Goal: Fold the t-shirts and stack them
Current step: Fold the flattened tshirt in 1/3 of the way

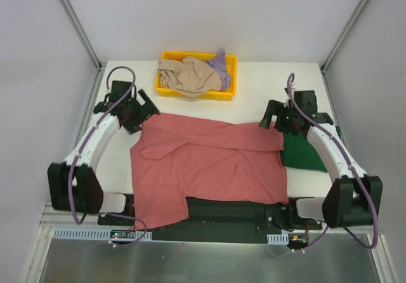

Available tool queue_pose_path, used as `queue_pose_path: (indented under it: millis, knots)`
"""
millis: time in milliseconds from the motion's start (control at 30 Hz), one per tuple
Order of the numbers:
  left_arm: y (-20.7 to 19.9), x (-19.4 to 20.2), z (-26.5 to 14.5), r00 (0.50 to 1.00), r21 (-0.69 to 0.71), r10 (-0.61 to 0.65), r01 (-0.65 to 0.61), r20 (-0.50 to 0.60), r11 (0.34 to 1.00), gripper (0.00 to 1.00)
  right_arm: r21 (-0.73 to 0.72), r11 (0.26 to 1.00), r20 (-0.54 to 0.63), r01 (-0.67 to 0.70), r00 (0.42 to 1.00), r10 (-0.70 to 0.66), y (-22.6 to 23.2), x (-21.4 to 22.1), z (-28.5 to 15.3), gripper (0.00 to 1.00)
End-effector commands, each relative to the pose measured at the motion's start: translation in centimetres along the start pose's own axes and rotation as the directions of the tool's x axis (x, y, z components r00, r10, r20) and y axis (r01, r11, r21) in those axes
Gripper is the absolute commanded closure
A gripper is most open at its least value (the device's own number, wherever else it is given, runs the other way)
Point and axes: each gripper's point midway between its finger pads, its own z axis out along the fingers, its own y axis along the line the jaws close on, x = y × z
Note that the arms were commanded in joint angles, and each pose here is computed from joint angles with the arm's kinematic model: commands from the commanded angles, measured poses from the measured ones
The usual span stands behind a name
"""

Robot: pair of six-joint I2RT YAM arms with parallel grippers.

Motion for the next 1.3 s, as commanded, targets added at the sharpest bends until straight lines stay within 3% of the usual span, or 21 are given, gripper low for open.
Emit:
queue_pose_path:
  millis: [0,100,200,400,633,833,1000,1100,1267]
  knots:
    - [-7.1,-1.0,4.1,0.994,0.152,0.082,-0.071,-0.067,0.986,0.01,-0.21,0.976,0.023,0.058,0.998,-0.054,6.5,-3.4,2.8,0.04]
    - [-7.5,-1.0,9.1,0.984,0.111,0.087,-0.07,-0.158,0.991,0.01,-0.135,0.989,-0.084,0.061,0.994,-0.073,6.5,-2.6,6.5,0.04]
    - [-5.2,-1.0,12.2,0.979,0.027,0.052,-0.047,-0.195,0.999,0.01,-0.069,0.997,-0.155,0.029,0.987,-0.04,5.6,-1.9,8.9,0.04]
    - [0.5,-3.0,15.1,0.988,-0.146,-0.028,0.006,-0.154,0.989,0.01,0.041,0.999,-0.249,0.022,0.968,-0.011,3.4,-0.3,12.4,0.04]
    - [3.5,-5.8,17.0,0.986,-0.229,-0.126,0.099,-0.11,0.968,0.01,0.095,0.995,-0.24,0.015,0.971,0.008,2.6,-2.5,15.6,0.04]
    - [4.0,-10.4,16.8,0.996,-0.268,-0.09,0.088,0.006,0.959,0.01,0.119,0.992,-0.176,0.044,0.984,-0.022,2.0,-6.1,17.1,0.04]
    - [0.3,-12.2,14.5,1.0,-0.146,-0.024,0.025,0.012,0.989,0.01,0.094,0.993,-0.103,0.077,0.992,-0.068,3.1,-8.9,14.3,0.04]
    - [-2.7,-11.8,10.8,0.99,-0.112,0.114,-0.105,0.08,0.988,0.01,0.054,0.992,-0.046,0.118,0.992,-0.116,4.1,-9.0,11.0,0.04]
    - [-5.0,-5.3,6.4,0.946,-0.085,0.312,-0.304,0.089,0.949,0.01,-0.011,0.994,-0.046,0.109,0.993,-0.109,4.1,-4.0,7.4,0.04]
